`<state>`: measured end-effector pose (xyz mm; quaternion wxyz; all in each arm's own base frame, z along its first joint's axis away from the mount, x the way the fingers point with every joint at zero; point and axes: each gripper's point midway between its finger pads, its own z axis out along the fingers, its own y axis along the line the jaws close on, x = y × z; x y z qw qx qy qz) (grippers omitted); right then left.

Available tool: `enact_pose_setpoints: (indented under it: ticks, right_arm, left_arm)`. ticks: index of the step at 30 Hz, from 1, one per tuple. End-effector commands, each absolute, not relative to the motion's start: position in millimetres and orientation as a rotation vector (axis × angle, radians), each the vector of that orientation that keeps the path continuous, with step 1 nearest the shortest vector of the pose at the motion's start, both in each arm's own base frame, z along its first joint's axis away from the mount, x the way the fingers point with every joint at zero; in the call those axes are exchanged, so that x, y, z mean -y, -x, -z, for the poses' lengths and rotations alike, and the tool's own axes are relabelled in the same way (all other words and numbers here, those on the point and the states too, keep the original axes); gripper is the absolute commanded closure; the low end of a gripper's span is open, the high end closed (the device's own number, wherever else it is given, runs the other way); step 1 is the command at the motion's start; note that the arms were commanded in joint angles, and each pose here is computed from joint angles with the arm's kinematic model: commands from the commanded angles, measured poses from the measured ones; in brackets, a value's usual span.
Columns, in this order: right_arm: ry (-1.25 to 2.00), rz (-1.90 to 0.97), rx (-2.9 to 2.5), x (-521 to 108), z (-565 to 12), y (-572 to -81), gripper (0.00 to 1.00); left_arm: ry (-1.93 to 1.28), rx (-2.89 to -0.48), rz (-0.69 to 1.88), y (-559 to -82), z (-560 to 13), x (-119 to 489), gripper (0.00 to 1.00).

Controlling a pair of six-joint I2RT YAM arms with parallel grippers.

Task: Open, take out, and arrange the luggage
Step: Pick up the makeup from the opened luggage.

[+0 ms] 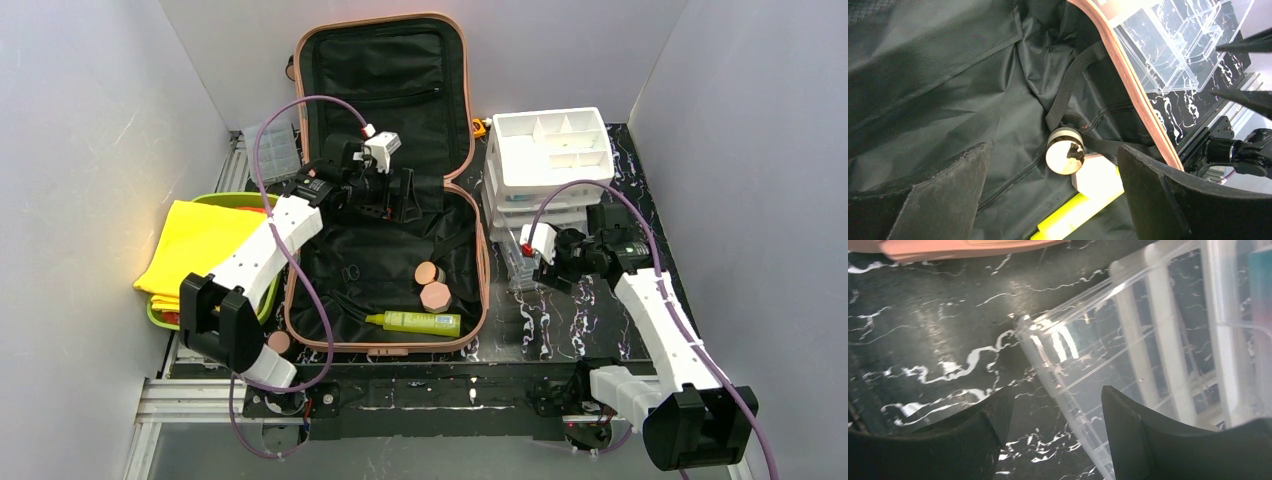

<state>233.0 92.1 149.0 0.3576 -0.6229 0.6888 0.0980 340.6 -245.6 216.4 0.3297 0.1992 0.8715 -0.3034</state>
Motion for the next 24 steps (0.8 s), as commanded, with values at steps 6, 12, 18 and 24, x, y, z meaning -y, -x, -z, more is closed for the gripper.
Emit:
enact_pose_setpoints:
  ticks: [6, 12, 18, 24]
  right_arm:
    - [1.349, -0.146, -1.698, -102, -172, -293, 0.29]
    - [1.290, -0.169, -1.706, -107, -171, -298, 0.30]
    - [1.295, -0.188, -1.721, -111, -168, -298, 0.30]
    - [1.316, -0.238, -1.733, -124, -162, -296, 0.24]
  left_arm:
    - [-0.553, -2.193, 0.850, -340, -231, 246, 0.02]
    - [-0.540, -2.216, 0.886, -339, -221, 250, 0.02]
    - [-0.563, -2.243, 0.921, -333, -206, 253, 0.02]
    - [-0.664, -2.318, 0.978, -320, -179, 259, 0.02]
